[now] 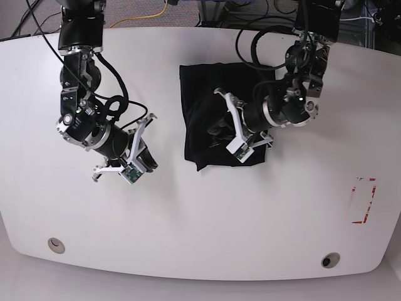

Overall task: Layout the t-shirt on the table in an organized manner, then fold the t-shirt properly
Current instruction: 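Press the bundle flat with the left gripper, right gripper withdrawing, then grasp the bundle's edge with the right gripper and fold it over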

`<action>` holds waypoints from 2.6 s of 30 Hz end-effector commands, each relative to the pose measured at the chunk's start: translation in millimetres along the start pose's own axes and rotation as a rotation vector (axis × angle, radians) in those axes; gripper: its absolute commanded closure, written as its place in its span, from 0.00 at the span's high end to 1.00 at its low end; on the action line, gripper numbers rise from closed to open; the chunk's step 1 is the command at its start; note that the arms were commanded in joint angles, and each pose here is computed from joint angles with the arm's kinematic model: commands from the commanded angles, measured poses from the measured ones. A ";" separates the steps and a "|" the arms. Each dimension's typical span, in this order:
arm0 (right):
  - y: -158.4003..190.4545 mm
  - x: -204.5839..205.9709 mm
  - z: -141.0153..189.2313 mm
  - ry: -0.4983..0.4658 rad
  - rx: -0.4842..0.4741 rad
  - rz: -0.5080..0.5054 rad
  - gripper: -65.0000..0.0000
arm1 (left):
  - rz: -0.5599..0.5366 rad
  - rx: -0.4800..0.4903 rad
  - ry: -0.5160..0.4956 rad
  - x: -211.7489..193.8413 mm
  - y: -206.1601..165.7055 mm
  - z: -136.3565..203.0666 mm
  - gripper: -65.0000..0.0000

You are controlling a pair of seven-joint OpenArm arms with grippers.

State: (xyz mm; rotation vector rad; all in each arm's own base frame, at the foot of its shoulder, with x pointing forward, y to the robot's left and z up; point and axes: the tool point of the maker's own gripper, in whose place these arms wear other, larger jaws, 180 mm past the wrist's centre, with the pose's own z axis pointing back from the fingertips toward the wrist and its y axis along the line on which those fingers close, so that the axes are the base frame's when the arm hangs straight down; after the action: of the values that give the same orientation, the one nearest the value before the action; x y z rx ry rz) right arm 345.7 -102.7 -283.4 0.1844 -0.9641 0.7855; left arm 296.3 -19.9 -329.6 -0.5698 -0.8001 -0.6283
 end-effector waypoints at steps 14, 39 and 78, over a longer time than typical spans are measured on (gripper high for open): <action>-55.3 4.8 34.6 -0.045 -0.161 -0.019 0.08 | -0.096 0.235 -0.133 25.8 -32.0 -53.0 0.11; -51.0 3.4 31.5 -0.045 -0.149 -0.029 0.08 | -0.135 0.376 -0.221 0.9 -18.8 -44.6 0.11; 85.0 47.6 -116.6 0.048 0.342 -0.203 0.60 | 0.372 0.733 -0.386 -47.0 183.2 182.3 0.12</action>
State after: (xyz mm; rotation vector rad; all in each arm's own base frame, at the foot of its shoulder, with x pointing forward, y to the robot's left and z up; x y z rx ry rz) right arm 371.7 22.7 -341.3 0.4989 -0.7171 0.7586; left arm 307.7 236.8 -319.2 -0.1516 -1.1230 0.1593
